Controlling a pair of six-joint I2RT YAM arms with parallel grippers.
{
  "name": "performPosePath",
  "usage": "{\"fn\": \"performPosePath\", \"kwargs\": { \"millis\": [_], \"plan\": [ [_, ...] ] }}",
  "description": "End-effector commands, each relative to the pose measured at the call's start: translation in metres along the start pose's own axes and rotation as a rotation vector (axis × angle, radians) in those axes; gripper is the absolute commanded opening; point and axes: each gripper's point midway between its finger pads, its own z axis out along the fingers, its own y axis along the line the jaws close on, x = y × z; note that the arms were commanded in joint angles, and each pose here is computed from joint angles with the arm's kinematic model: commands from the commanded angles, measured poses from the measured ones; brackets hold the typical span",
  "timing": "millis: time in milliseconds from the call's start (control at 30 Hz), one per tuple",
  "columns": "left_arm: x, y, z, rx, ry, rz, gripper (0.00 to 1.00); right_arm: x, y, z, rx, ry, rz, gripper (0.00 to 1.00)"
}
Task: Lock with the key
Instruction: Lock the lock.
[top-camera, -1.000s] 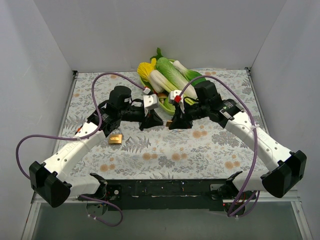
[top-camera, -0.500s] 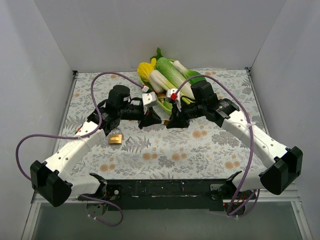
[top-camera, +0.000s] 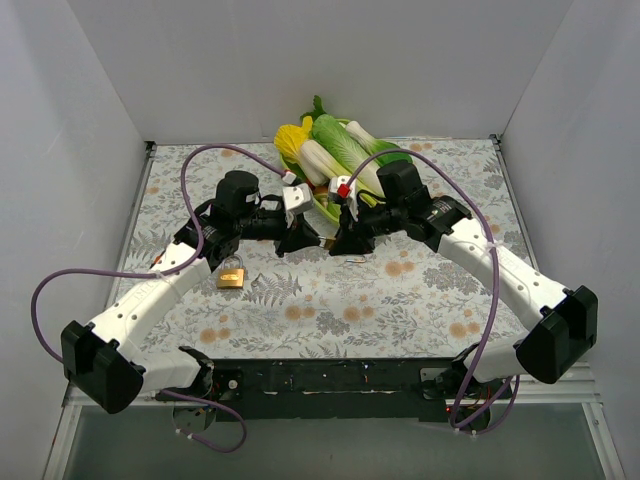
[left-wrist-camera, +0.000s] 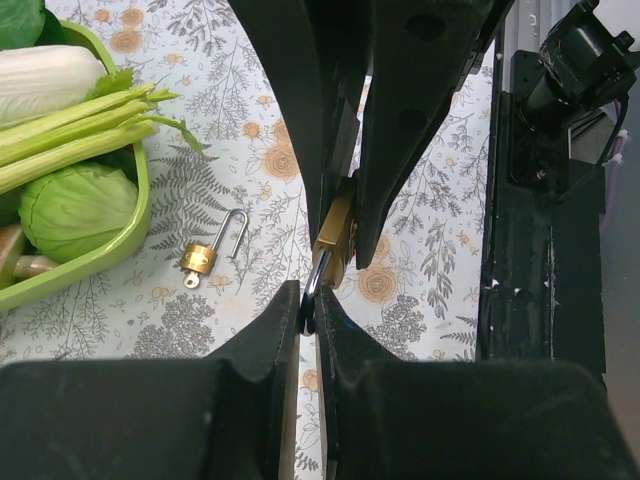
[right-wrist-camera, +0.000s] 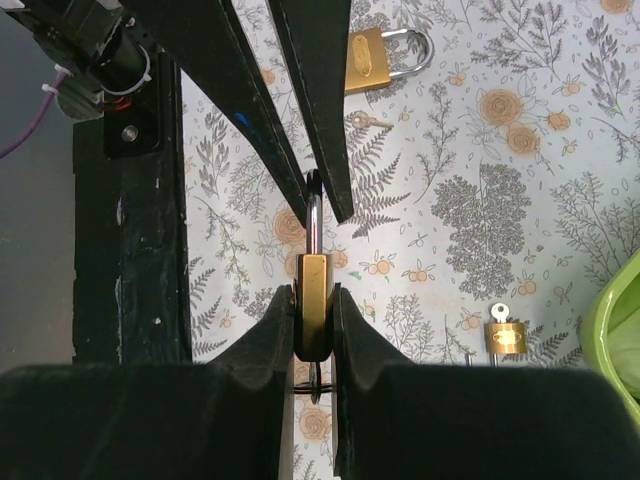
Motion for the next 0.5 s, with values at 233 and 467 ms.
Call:
{"fn": "performPosePath", "kwargs": {
  "millis": [233, 467],
  "plan": [
    [-0.032, -0.054, 0.018, 0.293, -0.15, 0.075, 0.0, -0.125, 0.029, 0.007, -0.114, -0.393, -0.433, 0.01],
    [-0.033, -0.056, 0.02, 0.315, -0.152, 0.058, 0.0, -0.14, 0.034, 0.004, -0.128, -0.446, -0.467, 0.01]
  ]
}}
